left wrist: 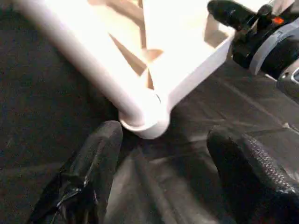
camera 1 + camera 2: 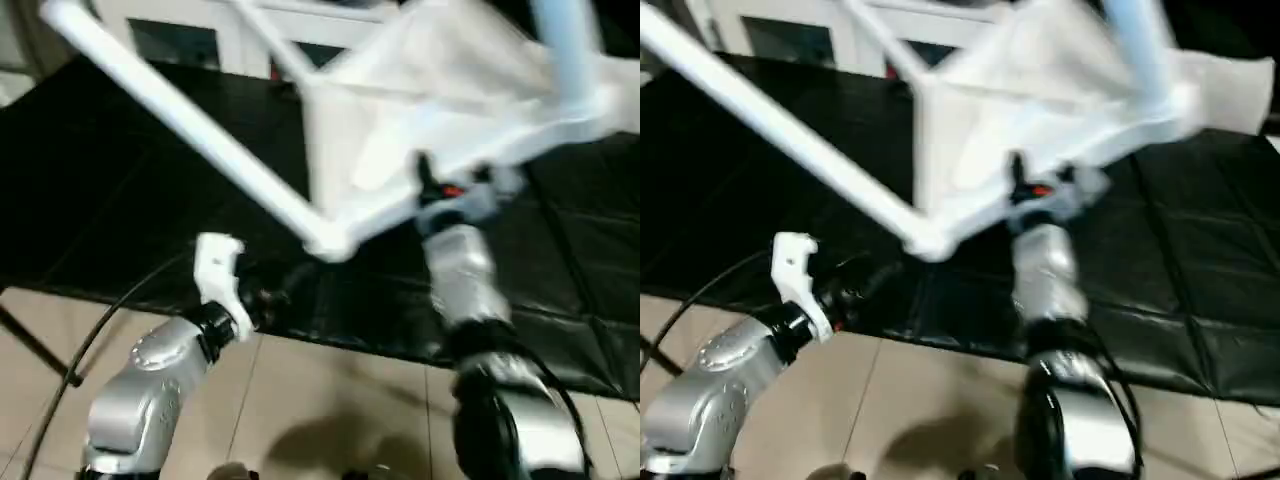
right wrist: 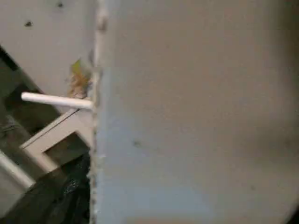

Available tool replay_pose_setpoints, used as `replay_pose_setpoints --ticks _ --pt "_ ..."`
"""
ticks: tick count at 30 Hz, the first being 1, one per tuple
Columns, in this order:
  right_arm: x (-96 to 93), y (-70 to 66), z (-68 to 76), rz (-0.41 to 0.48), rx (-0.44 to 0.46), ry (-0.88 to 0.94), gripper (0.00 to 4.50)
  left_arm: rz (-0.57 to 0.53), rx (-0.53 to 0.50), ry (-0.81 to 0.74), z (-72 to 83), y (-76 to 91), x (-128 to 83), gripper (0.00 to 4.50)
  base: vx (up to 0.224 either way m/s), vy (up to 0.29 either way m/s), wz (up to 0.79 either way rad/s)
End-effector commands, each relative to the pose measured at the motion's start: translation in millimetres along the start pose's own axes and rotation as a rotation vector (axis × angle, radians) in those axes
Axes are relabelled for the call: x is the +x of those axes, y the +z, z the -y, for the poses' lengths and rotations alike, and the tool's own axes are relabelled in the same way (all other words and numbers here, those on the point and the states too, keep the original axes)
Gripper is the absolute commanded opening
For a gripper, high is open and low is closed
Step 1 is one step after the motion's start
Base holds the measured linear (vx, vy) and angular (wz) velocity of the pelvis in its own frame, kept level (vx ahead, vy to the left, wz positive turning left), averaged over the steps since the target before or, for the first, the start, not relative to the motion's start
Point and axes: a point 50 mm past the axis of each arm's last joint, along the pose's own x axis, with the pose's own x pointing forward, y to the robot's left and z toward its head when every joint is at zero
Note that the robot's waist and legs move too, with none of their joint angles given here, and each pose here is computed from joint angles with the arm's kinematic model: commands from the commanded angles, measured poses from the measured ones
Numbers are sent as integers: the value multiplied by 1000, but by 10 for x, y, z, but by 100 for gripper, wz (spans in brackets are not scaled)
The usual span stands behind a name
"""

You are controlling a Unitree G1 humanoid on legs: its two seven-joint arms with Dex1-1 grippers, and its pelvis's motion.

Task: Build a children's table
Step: Flip table

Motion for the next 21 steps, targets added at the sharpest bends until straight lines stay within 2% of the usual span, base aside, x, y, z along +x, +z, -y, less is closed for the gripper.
replay_pose_setpoints --ticks 1,2,4,5,7,9,10,15,18,21 --pt "7 492 -32 227 -194 64 203 25 56 -26 60 82 5 356 0 0 0" --pt "-28 599 -5 262 -238 43 203 44 94 -47 103 149 13 356 0 0 0" --pt "-36 631 3 271 -250 34 203 48 101 -55 117 167 16 356 0 0 0" --pt "-60 697 18 282 -262 20 203 63 137 -67 149 227 38 356 0 0 0" --pt "-73 725 23 274 -303 31 203 69 156 -86 178 274 71 356 0 0 0" --pt "-98 754 20 268 -384 41 203 64 195 -103 200 312 101 356 0 0 0" --pt "-98 754 20 268 -384 41 203 64 195 -103 200 312 101 356 0 0 0" --pt "-145 912 11 299 -532 33 200 92 332 -115 209 513 152 356 0 0 0" --pt "-141 968 13 304 -564 41 199 129 414 -95 188 665 173 356 0 0 0" --pt "-151 980 -4 295 -612 68 198 139 482 -77 172 738 178 356 0 0 0"
